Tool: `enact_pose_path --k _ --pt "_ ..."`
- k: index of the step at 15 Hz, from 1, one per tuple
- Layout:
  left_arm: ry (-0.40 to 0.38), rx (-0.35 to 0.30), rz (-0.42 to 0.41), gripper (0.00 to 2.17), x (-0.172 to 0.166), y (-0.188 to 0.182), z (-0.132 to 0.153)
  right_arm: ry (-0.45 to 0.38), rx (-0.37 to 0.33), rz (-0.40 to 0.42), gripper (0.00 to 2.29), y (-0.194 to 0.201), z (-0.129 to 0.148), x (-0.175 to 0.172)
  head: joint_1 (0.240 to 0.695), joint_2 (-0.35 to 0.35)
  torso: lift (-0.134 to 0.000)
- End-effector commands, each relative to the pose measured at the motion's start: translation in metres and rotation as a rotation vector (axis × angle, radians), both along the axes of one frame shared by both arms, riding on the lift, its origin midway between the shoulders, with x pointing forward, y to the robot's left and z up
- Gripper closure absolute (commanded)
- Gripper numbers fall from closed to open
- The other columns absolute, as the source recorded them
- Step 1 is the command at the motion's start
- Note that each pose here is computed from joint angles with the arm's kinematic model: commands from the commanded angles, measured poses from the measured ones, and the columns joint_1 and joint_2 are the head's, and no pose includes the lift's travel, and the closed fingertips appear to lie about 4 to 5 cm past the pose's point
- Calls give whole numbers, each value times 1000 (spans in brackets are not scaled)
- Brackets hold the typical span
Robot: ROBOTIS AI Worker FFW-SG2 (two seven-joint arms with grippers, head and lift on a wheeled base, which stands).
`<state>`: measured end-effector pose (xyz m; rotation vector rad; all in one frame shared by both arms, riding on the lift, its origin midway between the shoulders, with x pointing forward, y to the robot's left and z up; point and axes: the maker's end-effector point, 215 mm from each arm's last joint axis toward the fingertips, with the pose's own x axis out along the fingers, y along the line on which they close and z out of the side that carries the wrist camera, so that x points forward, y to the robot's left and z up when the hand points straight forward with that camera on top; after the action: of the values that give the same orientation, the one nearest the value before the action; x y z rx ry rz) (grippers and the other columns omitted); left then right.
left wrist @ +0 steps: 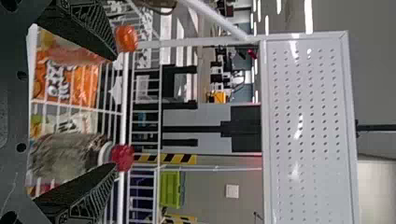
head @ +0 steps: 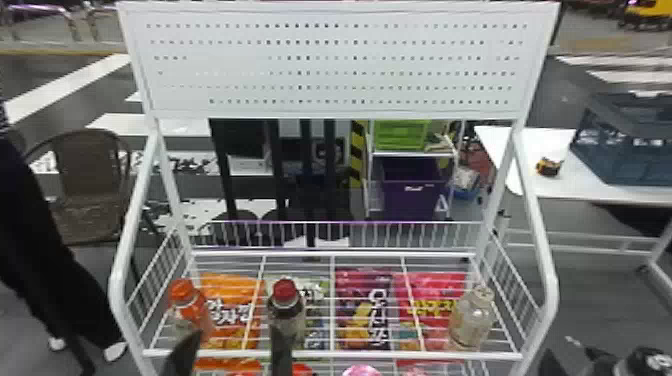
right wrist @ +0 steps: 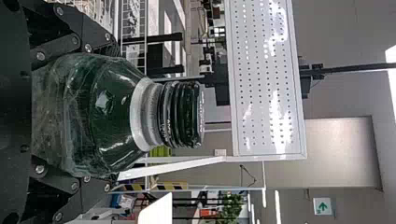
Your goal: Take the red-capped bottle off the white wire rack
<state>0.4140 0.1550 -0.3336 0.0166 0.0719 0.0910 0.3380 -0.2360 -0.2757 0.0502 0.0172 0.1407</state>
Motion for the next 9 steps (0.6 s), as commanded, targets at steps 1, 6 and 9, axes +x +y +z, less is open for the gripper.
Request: enact_pose_path --k 1,6,9 --pt "4 -29 -52 73 -6 -39 -32 8 3 1 508 1 -3 2 499 0 0" --pt "51 -3 -65 73 15 -81 -100 13 4 -1 508 0 -7 0 499 0 0" --pt "6 5 -9 83 35 -79 -110 5 2 -2 508 0 -5 -3 499 0 0"
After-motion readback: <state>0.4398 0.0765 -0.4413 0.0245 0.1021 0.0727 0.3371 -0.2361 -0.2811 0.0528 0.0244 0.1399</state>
